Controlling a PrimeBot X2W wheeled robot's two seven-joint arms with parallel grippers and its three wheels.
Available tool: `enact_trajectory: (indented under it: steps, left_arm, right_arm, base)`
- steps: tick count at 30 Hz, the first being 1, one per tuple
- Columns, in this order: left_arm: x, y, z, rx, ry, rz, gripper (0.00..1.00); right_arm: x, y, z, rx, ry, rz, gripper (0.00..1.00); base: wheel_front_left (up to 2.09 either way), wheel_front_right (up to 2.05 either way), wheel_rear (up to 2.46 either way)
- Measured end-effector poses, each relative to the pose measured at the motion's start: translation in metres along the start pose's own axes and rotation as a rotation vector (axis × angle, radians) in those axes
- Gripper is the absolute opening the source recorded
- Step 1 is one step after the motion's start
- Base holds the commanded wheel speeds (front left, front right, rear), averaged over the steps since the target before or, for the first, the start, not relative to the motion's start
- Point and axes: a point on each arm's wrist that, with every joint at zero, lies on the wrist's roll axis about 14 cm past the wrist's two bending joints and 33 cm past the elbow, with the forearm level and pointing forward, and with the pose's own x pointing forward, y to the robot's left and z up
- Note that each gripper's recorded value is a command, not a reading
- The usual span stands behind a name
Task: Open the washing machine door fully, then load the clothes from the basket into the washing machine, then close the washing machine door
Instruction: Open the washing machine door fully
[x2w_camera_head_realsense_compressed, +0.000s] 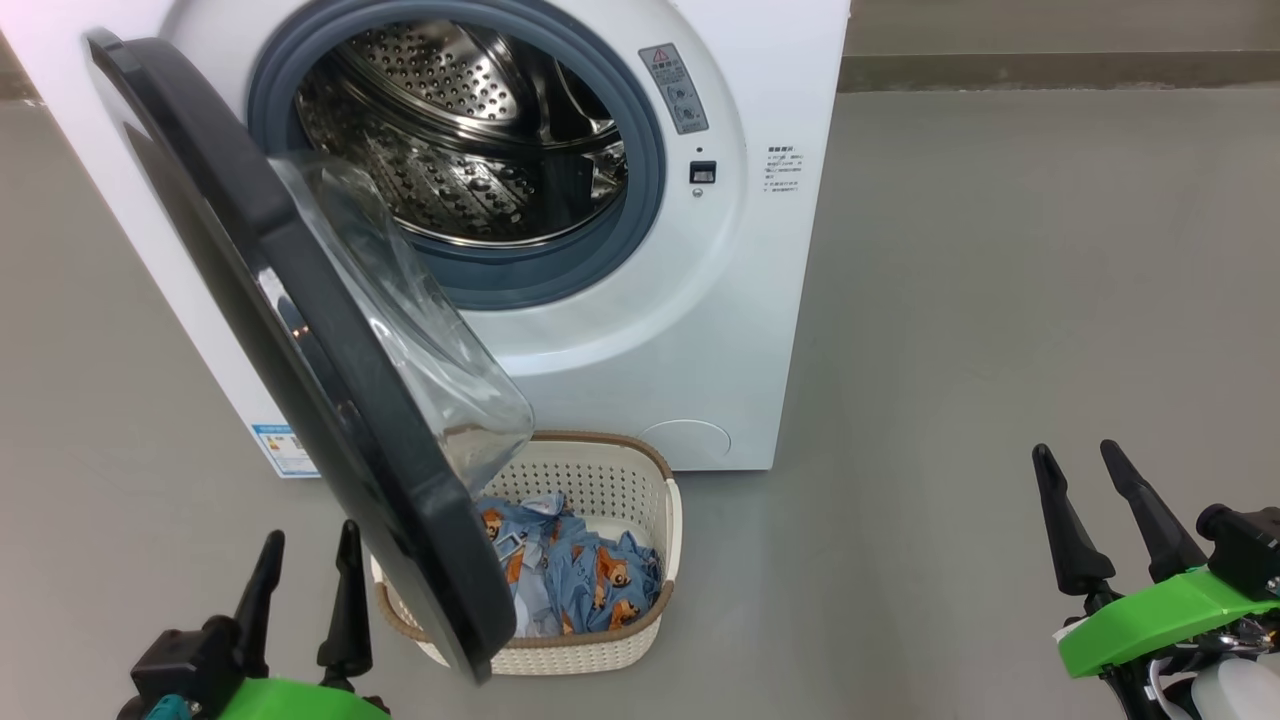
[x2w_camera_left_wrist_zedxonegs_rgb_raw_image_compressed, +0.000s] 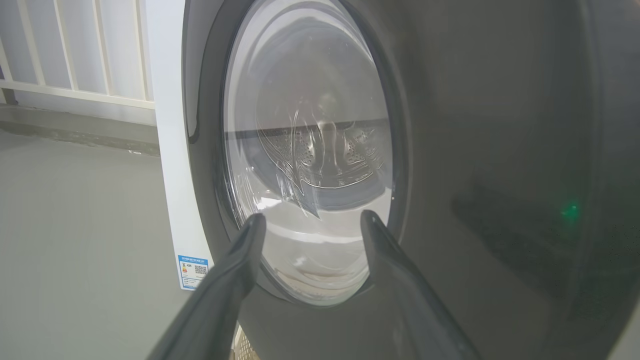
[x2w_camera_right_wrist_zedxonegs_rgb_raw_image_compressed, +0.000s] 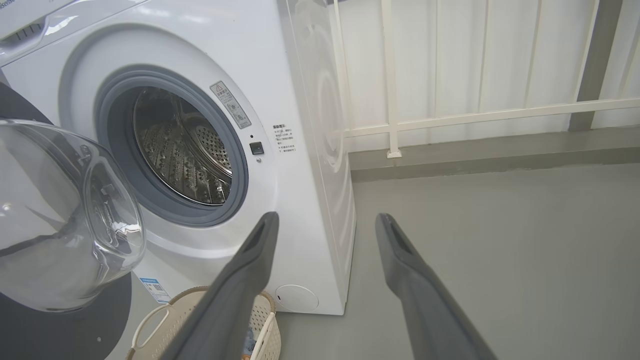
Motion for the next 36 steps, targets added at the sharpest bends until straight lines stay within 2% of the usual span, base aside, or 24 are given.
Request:
enact_trajectory:
  steps: [19, 20, 21, 22, 23, 30, 36]
  left_arm:
    - [0.000, -0.001, 0.005, 0.001, -0.016, -0.002, 1.00]
    - [0.000, -0.001, 0.005, 0.002, -0.016, -0.002, 0.93]
    - [0.000, -0.001, 0.005, 0.002, -0.016, -0.002, 0.65]
    - [0.000, -0.001, 0.006, 0.002, -0.018, -0.002, 0.02]
    - [0.000, -0.002, 0.007, 0.002, -0.022, -0.004, 0.00]
    - [0.002, -0.007, 0.032, -0.001, -0.101, -0.021, 0.00]
    - [0.004, -0.019, 0.073, 0.001, -0.229, -0.057, 0.00]
  right_arm:
    - [-0.001, -0.002, -0.004, -0.035, 0.017, 0.000, 1.00]
    - [-0.001, -0.001, -0.005, -0.036, 0.018, 0.001, 1.00]
    - [-0.001, -0.001, -0.005, -0.036, 0.019, 0.001, 1.00]
    - [-0.001, -0.001, -0.005, -0.036, 0.020, 0.002, 1.00]
    - [-0.001, -0.001, -0.006, -0.036, 0.021, 0.002, 1.00]
    - [0.000, 0.001, -0.006, -0.036, 0.024, 0.008, 1.00]
    - [0.000, 0.003, -0.007, -0.037, 0.026, 0.012, 1.00]
  base:
    - [0.00, 0.00, 0.00]
    - [0.00, 0.00, 0.00]
    - [0.00, 0.00, 0.00]
    - [0.00, 0.00, 0.00]
    - [0.00, 0.00, 0.00]
    - [0.00, 0.00, 0.00]
    - [0.00, 0.00, 0.00]
